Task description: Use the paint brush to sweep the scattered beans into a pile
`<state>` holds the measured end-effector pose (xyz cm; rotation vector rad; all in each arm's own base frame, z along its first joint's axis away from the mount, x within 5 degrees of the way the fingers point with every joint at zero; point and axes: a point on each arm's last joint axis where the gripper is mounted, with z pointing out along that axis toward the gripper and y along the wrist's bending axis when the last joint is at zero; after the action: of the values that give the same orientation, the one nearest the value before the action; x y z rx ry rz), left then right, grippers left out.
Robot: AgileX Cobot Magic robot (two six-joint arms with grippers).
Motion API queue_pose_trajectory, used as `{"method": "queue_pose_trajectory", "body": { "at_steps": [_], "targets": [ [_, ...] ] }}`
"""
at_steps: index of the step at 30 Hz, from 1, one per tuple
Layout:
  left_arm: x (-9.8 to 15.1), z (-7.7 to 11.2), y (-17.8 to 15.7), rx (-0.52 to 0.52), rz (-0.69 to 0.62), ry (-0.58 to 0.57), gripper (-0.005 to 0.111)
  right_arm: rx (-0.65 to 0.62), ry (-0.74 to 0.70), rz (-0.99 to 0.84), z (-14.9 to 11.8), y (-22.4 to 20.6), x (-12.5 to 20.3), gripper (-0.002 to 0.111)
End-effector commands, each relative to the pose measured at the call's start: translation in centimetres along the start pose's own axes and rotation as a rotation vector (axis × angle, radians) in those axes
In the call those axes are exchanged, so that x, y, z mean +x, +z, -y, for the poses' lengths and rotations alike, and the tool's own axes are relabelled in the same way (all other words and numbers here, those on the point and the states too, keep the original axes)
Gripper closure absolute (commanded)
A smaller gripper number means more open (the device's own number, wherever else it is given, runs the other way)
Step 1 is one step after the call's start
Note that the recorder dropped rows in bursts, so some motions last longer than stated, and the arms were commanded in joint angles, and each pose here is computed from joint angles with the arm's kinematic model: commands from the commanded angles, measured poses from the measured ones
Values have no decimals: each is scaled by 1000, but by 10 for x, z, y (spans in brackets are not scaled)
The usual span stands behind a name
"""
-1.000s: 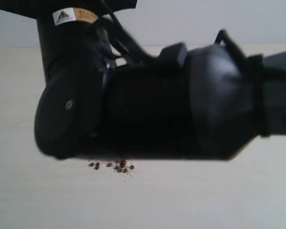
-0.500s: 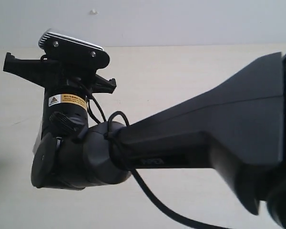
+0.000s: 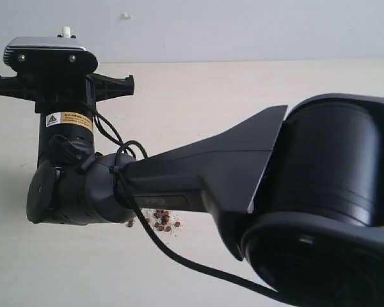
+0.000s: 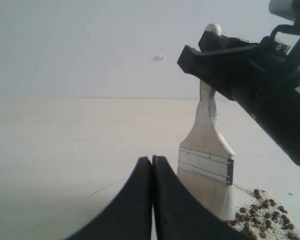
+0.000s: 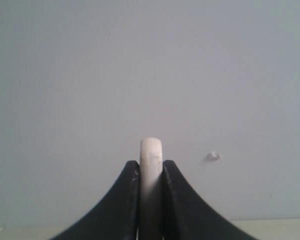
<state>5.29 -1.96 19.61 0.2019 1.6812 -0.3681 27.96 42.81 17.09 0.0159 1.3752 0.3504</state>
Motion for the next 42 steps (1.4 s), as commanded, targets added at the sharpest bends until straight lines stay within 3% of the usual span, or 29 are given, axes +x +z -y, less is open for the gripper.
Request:
{"method": "queue_pose_trajectory", "body": {
  "at_steps": [1,11,19,29,31,36,42],
  "targets": [
    [0,0,0,-1,2,-4,107,0,-2,18,-1,4,11,108],
    [0,0,0,-1,2,-4,107,80,-60,-45,16,8,46,108],
    [0,0,0,-1,2,-4,107,92,-360,-53,15,11,31,108],
    [0,0,0,-1,2,-4,107,138,-415,-83,17,13,17,108],
    [0,0,0,-1,2,-4,107,145,-407,-80,16,15,9,108],
    [0,0,0,-1,2,-4,107,148,-160,-51,7,12,-11,108],
    [0,0,0,-1,2,-4,107,149,-74,-97,3,-3,14,108]
  ]
}}
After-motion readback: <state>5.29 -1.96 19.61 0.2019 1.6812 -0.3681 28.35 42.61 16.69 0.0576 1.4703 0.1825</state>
